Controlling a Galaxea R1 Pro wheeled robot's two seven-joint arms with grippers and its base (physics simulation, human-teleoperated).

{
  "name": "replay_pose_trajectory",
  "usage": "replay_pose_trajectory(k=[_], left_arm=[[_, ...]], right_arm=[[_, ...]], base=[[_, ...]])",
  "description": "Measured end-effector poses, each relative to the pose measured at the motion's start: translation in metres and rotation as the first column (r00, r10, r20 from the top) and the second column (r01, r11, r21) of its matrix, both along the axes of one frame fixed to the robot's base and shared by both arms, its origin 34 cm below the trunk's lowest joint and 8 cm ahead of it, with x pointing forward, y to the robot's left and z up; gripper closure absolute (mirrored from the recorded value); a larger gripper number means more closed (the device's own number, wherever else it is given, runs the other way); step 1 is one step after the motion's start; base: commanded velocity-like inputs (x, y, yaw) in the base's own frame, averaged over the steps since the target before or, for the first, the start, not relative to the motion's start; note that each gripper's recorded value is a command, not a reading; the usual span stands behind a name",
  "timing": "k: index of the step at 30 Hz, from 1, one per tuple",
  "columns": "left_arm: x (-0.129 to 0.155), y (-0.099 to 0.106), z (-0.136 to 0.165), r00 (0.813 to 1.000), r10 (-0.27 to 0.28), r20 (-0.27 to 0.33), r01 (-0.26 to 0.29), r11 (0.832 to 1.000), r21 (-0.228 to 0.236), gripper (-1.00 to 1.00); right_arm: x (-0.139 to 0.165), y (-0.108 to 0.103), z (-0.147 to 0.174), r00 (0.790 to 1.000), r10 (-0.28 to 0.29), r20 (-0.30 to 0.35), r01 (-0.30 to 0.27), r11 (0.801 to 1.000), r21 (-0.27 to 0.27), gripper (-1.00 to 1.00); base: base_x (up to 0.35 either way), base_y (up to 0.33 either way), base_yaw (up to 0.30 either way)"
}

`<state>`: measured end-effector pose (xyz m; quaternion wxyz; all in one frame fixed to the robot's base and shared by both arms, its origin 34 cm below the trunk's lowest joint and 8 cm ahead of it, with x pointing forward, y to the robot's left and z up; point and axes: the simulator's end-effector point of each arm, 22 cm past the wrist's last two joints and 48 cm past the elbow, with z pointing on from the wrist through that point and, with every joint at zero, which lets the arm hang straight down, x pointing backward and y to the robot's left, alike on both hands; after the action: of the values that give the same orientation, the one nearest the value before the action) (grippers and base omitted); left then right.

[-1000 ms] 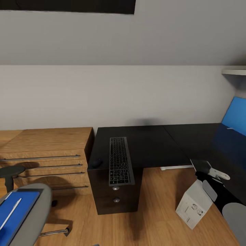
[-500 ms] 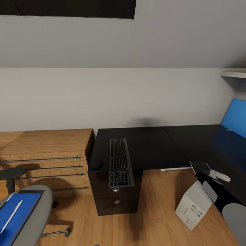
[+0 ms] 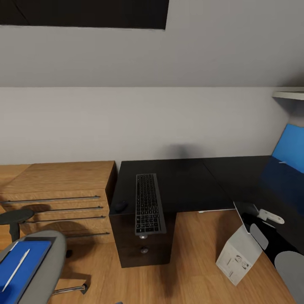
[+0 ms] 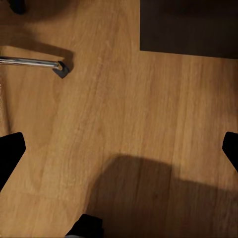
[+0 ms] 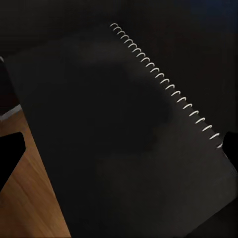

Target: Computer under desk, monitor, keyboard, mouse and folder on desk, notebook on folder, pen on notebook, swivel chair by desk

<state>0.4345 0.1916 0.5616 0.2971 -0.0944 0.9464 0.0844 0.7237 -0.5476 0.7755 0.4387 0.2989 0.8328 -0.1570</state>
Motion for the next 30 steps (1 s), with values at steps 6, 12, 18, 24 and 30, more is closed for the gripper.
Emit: replay_pose_trajectory(k=[6,12,18,24,30], left_arm=[[0.000,0.000,0.000,1.000,0.000,-0.001,0.000,1.000,0.000,-1.00],[0.000,-0.001,0.000,1.000,-0.001,0.000,0.001,1.000,-0.001,-1.00],[0.000,-0.001,0.000,1.000,-0.005,0.001,0.005,1.000,0.000,-1.00],[0.000,-0.002,0.000,1.000,-0.007,0.001,0.007,1.000,0.000,-1.00],[0.000,-0.002,0.000,1.000,-0.008,0.001,0.008,1.000,0.000,-1.00]], right_arm=[[0.006,-0.002,0.010,0.999,-0.002,0.037,0.002,1.000,-0.013,-1.00],[0.017,0.000,0.027,0.996,0.010,0.086,-0.008,1.000,-0.028,-1.00],[0.020,0.001,0.030,0.995,0.010,0.096,-0.007,0.999,-0.031,-1.00],[0.023,0.002,0.035,0.994,0.014,0.106,-0.010,0.999,-0.033,-1.00],[0.023,0.005,0.034,0.994,0.017,0.104,-0.014,0.999,-0.032,-1.00]], base=[[0.000,0.000,0.000],[0.000,0.000,0.000],[0.000,-0.001,0.000],[0.000,-0.103,0.000],[0.000,-0.026,0.000]])
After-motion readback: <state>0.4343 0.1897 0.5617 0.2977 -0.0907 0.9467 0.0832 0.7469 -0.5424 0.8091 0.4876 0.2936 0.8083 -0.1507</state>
